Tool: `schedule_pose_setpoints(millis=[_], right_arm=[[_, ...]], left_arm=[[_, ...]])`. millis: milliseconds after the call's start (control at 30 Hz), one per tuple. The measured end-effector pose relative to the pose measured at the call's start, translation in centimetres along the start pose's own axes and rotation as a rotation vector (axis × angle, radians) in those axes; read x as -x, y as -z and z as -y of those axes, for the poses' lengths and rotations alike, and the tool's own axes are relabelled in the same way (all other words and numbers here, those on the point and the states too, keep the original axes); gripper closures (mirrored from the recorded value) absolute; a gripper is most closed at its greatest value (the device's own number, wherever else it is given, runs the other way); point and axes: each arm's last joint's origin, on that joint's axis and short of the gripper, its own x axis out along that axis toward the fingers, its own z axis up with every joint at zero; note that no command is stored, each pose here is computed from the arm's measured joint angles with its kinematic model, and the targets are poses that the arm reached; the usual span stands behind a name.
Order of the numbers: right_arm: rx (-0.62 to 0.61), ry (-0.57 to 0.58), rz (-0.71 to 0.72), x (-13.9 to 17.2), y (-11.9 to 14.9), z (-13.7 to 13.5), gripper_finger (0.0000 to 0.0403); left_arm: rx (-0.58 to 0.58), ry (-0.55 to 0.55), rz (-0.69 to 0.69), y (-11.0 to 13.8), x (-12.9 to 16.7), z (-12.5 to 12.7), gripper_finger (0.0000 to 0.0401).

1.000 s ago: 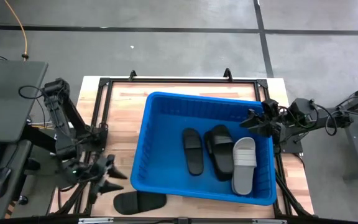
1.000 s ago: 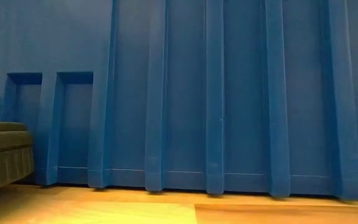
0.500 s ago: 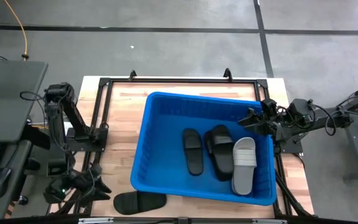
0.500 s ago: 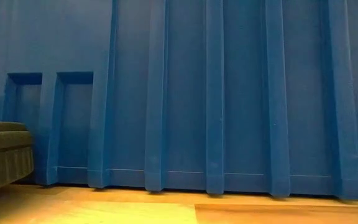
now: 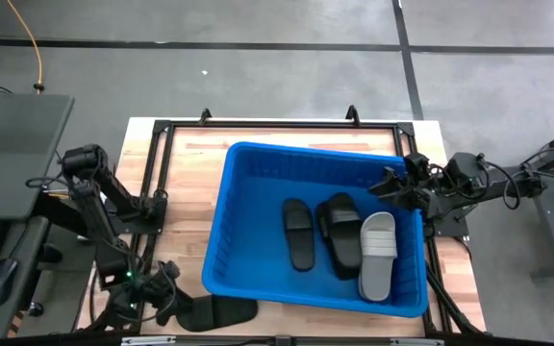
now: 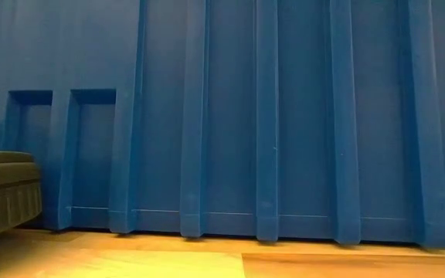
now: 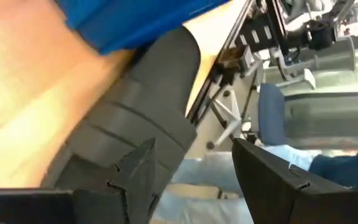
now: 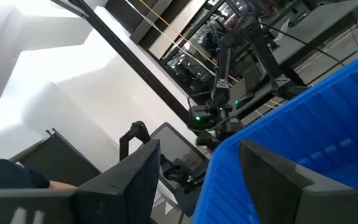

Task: Pick and place slides into bin
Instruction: Put the black slide into the blue organizer bin

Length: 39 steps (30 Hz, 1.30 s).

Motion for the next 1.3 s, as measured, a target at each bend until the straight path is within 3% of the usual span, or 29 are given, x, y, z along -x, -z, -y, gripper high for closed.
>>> schedule_pose_setpoints(millis=[133,433,633,967,1300], right_arm=[[-0.009,-0.016,0.002,0.0,-0.1,-0.1,0.0196],[-0.118,0.008,0.029,0.0,-0.2,0.0,0.0196],[-0.119,0.019,0.021,0.0,-0.1,0.1,0.0196],[-0.124,0.033,0.011,0.0,0.1,0.2,0.0196],[-0.132,0.04,0.014,0.0,0.1,0.2,0.0196]], left_arm=[[-0.008,-0.003,0.013,0.5,-0.5,-0.3,0.0203],[-0.036,-0.074,-0.093,1.5,-1.4,-1.1,0.0203],[-0.028,-0.121,-0.148,2.1,-2.0,-1.8,0.0203],[0.005,-0.119,-0.135,2.9,-4.4,-2.5,0.0203],[0.066,-0.027,-0.061,3.0,-6.8,-2.2,0.0203]])
